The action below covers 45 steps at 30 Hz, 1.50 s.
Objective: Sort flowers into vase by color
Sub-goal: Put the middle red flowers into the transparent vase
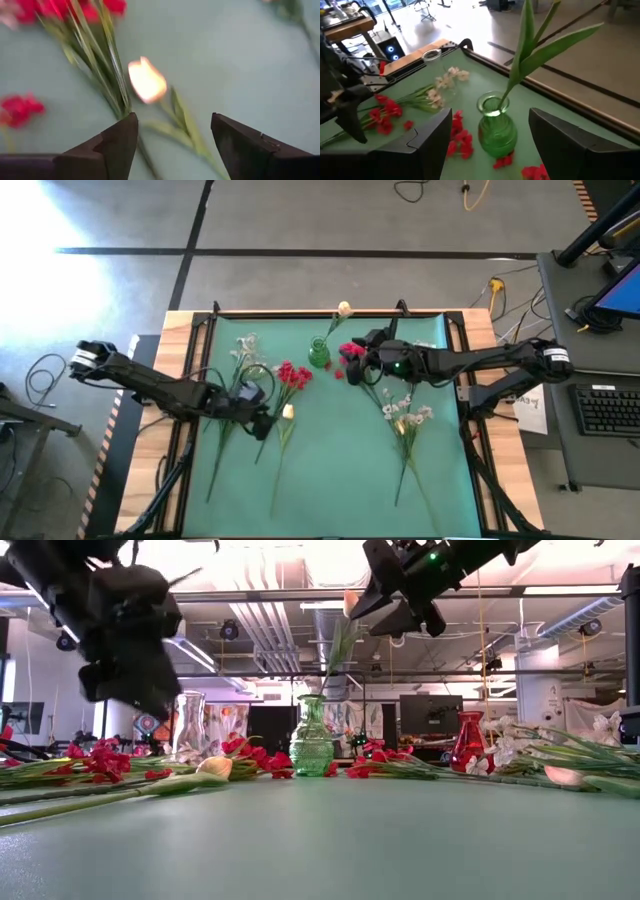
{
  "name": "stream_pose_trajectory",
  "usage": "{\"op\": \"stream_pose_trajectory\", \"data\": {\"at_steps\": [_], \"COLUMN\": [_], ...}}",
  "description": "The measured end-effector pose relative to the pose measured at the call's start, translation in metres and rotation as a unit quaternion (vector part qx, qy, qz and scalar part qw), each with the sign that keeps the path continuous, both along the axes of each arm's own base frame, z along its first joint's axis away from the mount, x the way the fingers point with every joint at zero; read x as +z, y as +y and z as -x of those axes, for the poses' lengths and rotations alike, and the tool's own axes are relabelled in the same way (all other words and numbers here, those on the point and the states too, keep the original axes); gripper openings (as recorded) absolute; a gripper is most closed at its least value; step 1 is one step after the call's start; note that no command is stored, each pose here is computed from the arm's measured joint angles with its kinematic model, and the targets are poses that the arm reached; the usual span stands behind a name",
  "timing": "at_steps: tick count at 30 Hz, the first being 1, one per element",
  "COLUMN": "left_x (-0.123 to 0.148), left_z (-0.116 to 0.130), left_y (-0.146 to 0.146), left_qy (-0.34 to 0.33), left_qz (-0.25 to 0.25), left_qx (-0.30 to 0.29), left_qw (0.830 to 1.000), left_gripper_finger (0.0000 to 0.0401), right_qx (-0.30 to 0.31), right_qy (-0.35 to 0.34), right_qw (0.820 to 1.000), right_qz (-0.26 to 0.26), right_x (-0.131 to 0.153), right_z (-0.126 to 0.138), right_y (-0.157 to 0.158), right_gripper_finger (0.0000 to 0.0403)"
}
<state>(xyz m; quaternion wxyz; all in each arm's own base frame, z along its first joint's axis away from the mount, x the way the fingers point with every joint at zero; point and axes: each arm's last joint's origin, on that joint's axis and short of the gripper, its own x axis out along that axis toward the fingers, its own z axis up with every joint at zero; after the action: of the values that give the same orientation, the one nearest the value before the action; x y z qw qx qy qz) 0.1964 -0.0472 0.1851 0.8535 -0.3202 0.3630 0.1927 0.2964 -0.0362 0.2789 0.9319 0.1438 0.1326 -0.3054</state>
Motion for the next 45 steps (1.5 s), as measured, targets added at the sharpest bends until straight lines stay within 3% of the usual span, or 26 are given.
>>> {"op": "stream_pose_trajectory", "data": {"at_steps": [12, 28, 37, 45], "left_x": [-0.027, -0.049, -0.059, -0.057], "left_z": [-0.011, -0.034, -0.052, -0.067], "left_y": [-0.002, 0.008, 0.005, 0.004], "left_qy": [0.06, 0.09, 0.15, 0.218], "left_qz": [0.013, -0.043, -0.071, -0.121], "left_qx": [0.045, 0.075, 0.069, 0.069], "left_qw": [0.997, 0.992, 0.984, 0.966], "left_gripper_finger": [0.0232, 0.023, 0.0218, 0.02], "right_qx": [0.031, 0.036, 0.036, 0.037], "right_qy": [0.013, 0.018, 0.021, 0.022], "right_qw": [0.999, 0.999, 0.999, 0.999], "right_qz": [-0.005, 0.0, 0.0, 0.0], "right_x": [-0.003, -0.003, -0.004, -0.004], "right_z": [-0.001, -0.001, 0.0, 0.0], "right_y": [0.019, 0.021, 0.021, 0.022], "right_gripper_finger": [0.0254, 0.0253, 0.0256, 0.0251]}}
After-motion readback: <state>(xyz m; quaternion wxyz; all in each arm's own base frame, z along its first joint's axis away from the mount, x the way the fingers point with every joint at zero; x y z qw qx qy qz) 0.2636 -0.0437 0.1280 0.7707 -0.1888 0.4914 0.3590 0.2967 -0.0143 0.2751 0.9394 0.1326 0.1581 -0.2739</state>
